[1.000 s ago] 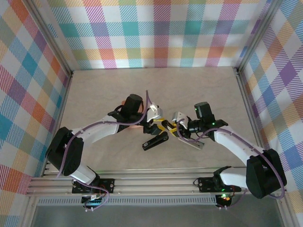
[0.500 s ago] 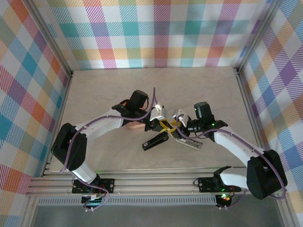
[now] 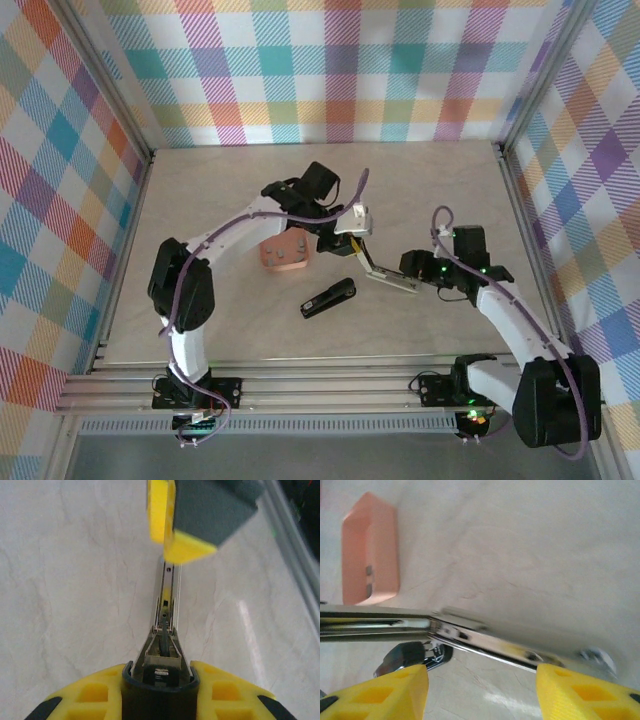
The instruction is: Load the staples into the stapler
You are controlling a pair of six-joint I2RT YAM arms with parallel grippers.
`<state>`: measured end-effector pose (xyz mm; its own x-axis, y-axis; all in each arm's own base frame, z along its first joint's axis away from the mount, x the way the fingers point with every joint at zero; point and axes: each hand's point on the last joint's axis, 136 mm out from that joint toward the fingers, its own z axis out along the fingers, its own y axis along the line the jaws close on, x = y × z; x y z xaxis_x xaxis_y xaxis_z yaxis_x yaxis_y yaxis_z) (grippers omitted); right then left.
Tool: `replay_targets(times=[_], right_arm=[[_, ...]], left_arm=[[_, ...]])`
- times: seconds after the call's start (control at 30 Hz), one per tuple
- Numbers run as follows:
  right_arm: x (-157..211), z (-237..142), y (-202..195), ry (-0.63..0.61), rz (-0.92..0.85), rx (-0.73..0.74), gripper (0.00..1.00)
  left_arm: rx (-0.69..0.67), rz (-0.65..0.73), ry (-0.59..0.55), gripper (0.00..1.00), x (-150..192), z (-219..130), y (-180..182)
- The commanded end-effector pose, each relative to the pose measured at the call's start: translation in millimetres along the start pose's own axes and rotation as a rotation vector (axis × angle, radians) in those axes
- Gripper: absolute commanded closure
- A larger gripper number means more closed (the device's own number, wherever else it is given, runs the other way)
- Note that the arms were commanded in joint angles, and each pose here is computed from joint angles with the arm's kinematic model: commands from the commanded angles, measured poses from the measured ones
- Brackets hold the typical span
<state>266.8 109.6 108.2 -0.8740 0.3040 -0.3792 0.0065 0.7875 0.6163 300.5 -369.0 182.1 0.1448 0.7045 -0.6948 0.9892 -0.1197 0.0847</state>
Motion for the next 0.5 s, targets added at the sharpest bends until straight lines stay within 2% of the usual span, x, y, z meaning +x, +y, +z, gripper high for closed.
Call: replay_targets(times=[0.0, 0.1, 0.3, 0.47], right_arm=[[16, 3, -15, 0.08, 0.275, -0.003, 0.45], [15, 11, -23, 0.105, 0.318, 0.001, 0.47], [-4, 42, -18, 0.144, 0.346, -0.101, 0.53], [-11, 55, -23, 0.161, 0.345, -0.094, 0.57]], left_arm=[[0.014, 0.077, 0.075, 0.93, 1, -8, -2], [0.009, 0.088, 0.121, 0.93, 4, -6, 5], [0.011, 0.102, 0.164, 0.93, 8, -3, 13], [-0.009, 0.115, 0.189, 0.93, 9, -3, 21]])
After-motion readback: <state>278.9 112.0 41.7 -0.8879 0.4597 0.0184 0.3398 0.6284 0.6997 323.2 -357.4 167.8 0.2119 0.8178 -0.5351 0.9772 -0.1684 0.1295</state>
